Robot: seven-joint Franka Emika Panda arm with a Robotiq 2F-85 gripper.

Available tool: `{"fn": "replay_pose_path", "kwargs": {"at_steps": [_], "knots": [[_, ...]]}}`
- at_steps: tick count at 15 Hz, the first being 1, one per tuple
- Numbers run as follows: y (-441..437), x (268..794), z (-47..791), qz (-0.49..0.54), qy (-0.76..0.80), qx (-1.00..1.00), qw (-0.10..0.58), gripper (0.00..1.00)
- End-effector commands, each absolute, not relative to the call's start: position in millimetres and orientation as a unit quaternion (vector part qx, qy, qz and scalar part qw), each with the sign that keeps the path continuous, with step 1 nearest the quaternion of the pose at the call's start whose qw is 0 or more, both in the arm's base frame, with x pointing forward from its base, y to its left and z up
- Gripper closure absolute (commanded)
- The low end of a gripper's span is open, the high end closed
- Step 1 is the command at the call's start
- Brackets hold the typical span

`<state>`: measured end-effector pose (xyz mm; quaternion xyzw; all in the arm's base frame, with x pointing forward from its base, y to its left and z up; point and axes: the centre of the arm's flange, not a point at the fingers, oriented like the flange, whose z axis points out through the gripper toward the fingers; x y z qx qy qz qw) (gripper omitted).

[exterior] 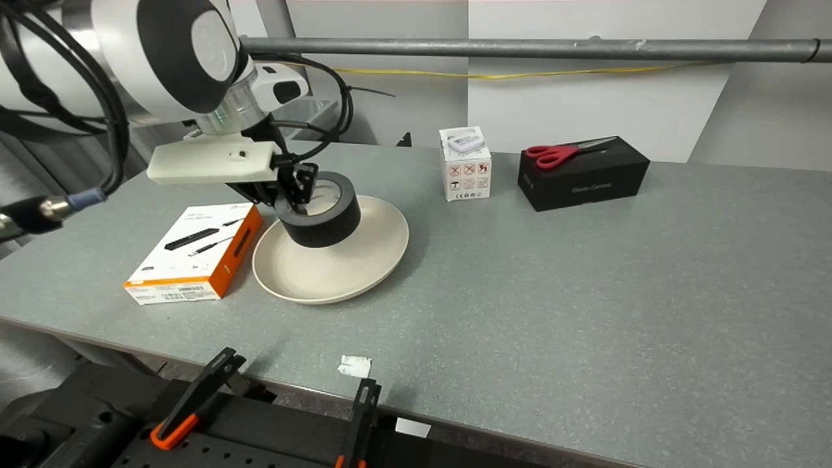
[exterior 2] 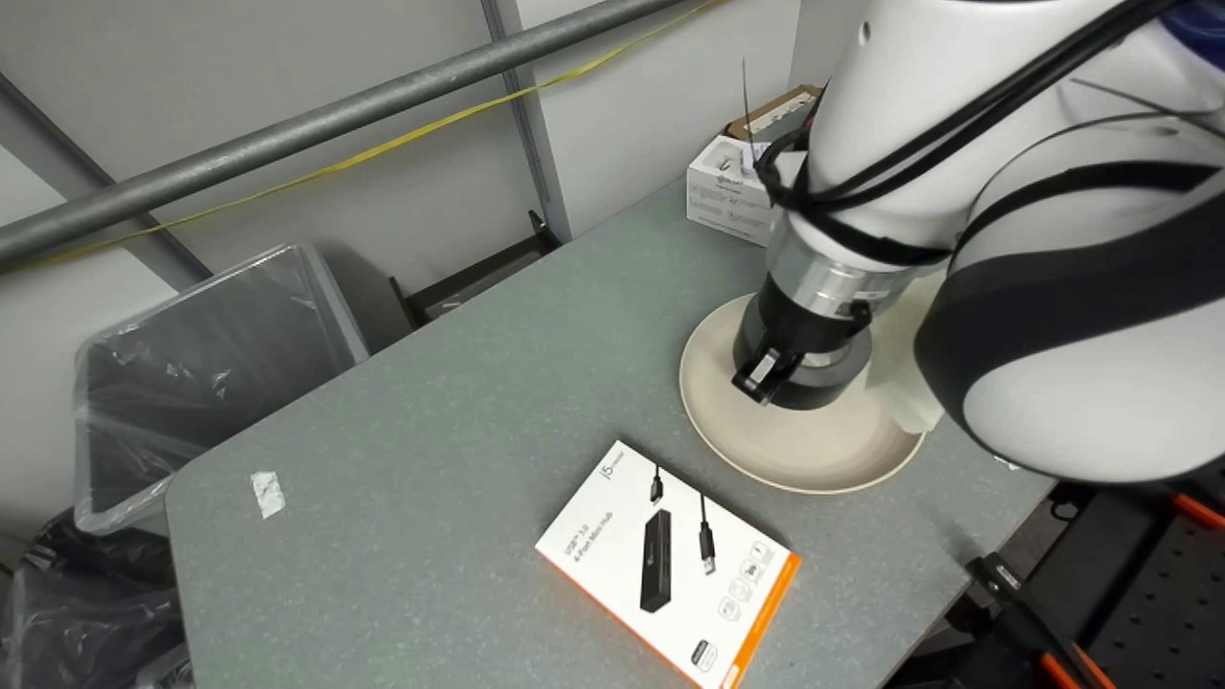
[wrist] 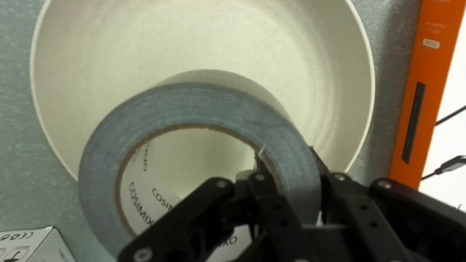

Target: Pick up the black tape from the table and put it in the plate.

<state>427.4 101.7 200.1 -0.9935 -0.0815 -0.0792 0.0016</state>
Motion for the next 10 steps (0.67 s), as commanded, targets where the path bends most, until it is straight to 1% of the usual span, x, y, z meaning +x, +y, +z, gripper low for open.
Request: {"fn": "replay_pose_path", "kwargs": {"at_steps": [1,8,9,10], "knots": [[102.7,452.8,174.2,-0.068,-0.110,-0.992,-0.007,0.94],[92.6,462.4,139.6,-0.042,-0.125,-0.991,-0.026,0.94],[92.1,462.7,137.6,-0.040,-0.125,-0.991,-0.028,0.49],[92.0,462.9,135.8,-0.038,-0.124,-0.991,-0.030,0.47]]}}
